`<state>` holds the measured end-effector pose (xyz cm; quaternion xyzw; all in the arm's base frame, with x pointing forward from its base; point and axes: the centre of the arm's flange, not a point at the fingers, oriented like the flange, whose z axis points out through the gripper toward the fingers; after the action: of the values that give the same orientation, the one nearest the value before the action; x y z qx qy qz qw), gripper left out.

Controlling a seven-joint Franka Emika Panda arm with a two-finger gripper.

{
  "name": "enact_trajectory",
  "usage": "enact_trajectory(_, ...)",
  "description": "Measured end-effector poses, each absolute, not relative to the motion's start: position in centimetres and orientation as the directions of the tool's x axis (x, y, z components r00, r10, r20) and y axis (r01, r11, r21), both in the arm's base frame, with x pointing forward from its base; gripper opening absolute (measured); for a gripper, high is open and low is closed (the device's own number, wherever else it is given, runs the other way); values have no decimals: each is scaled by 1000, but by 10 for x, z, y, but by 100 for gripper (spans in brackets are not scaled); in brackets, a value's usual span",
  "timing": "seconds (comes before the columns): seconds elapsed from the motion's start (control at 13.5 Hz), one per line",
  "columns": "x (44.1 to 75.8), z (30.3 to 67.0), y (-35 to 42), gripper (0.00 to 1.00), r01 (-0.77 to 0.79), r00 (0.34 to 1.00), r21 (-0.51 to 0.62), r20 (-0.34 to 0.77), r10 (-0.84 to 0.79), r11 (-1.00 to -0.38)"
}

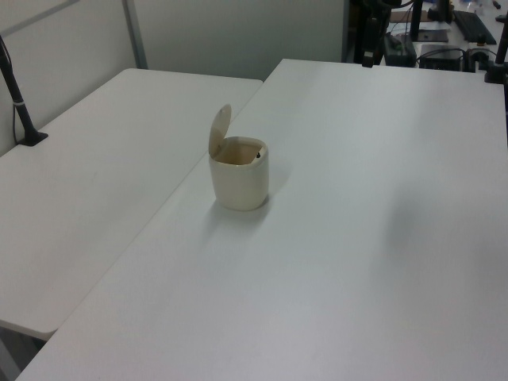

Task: Close the trash bin
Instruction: 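Move the gripper above the open cream trash bin lid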

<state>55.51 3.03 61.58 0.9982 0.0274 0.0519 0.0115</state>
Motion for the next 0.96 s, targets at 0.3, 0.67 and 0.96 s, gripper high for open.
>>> enact_trajectory(0.3, 555, 615, 30, 100, 54, 993, 26, 102, 57, -998)
enact_trajectory(0.67, 555, 615, 30, 100, 54, 993, 26, 102, 57, -998)
enact_trajectory(0.96, 555, 615, 31, 100, 78, 992, 28, 101, 80, -997)
